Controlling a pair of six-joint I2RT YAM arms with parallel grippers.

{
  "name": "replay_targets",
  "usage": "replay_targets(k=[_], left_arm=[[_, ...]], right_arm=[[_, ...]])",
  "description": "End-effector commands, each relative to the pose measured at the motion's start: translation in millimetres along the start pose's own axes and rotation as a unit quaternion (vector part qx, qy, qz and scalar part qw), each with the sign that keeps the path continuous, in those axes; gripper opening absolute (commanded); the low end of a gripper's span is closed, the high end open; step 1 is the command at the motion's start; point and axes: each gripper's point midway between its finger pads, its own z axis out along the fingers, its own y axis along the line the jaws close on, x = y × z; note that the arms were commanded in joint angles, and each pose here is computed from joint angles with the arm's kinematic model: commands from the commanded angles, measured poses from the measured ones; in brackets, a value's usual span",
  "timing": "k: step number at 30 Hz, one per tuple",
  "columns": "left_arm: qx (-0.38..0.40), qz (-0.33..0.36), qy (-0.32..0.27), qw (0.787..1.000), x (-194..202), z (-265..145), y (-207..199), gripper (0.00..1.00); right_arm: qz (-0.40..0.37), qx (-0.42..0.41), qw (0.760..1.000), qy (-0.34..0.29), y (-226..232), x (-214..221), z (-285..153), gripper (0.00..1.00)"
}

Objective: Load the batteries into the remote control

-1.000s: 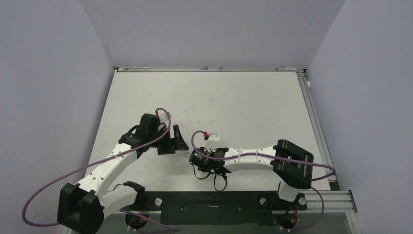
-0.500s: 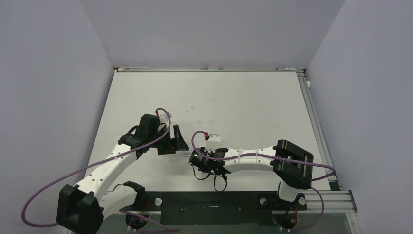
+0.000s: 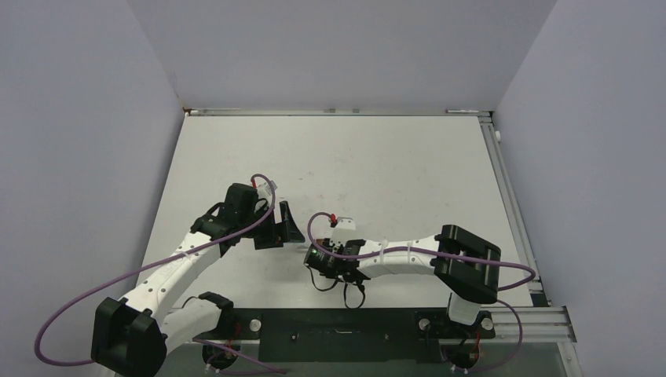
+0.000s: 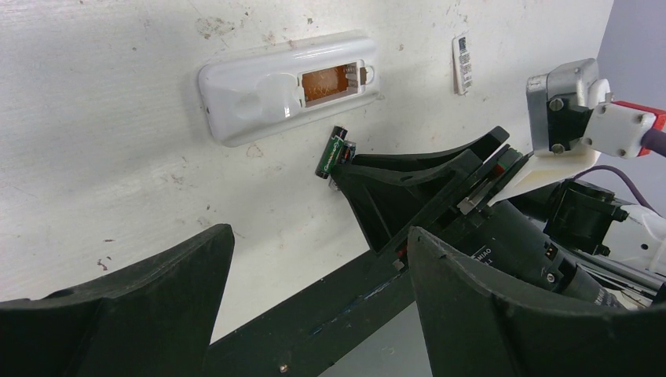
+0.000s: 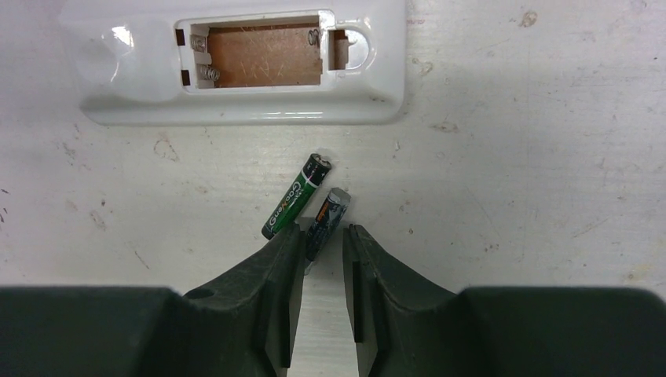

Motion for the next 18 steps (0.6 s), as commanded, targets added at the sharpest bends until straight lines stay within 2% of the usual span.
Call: replay_targets(k=[1, 8, 18], left_arm=[[0.011, 0.016, -0.016, 1.0, -9, -5, -10, 0.78], [0.009, 0.015, -0.016, 1.0, -10, -4, -9, 0.78], [0.002, 0.011, -0.012, 1.0, -9, -1, -5, 0.78]], right_arm=[[-0.009, 0.015, 1.0, -0.007, -4, 2, 4, 0.26], [-0.03, 0.027, 0.999, -0.002, -10, 4, 4, 0.25], [-0.114, 0.053, 0.991, 0.035, -26, 17, 5, 0.21]])
